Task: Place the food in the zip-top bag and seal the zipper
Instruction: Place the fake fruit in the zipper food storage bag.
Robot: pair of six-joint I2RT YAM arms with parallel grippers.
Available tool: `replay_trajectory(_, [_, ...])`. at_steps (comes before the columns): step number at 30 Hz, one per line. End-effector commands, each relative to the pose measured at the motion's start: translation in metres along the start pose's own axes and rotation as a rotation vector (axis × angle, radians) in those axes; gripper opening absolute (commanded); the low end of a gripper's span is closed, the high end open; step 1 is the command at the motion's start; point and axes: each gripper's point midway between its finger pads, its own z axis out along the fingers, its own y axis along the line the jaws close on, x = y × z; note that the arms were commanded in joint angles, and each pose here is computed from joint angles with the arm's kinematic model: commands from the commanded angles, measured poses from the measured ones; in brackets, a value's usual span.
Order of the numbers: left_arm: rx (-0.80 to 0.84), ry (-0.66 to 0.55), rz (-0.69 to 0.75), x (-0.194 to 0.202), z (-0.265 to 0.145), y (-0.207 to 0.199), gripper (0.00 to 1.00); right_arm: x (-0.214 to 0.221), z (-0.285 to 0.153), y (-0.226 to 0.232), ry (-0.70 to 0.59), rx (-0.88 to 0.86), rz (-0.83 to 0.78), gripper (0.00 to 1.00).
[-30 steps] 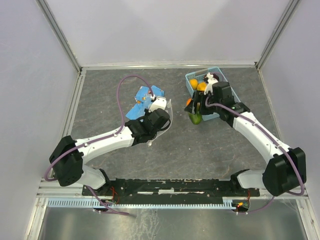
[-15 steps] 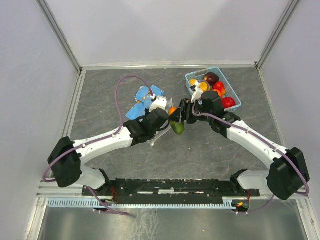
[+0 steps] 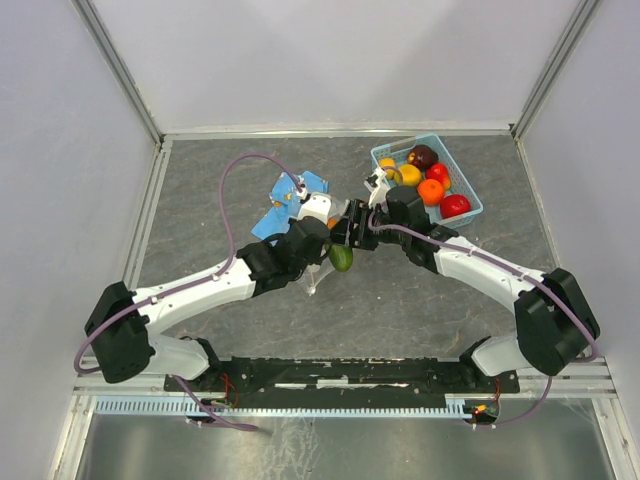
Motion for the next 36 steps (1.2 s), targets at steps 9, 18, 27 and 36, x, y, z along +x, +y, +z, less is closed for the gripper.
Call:
replay_trajectory(9, [0.187,-0.089,-0.051,-0.026,-0.016,-0.025,0.03,-0.027,0.004,-0.017,-0.163,0.096,0.045,0.23])
replay_trajectory(18, [0.323,-0.080,-0.057,-0.025,-0.021,-0.050,0.03,-0.044,-0.002,-0.030,-0.293,0.162,0.101,0.24])
replay_trajectory(27, [0.365,-0.072,-0.072,-0.023,-0.021,-0.059,0.03,-0.043,0.002,-0.031,-0.281,0.158,0.105,0.41])
replay_trajectory(36, [0.279,-0.064,-0.078,-0.021,-0.014,-0.047,0.03,-0.038,-0.006,-0.025,-0.256,0.153,0.062,0.63])
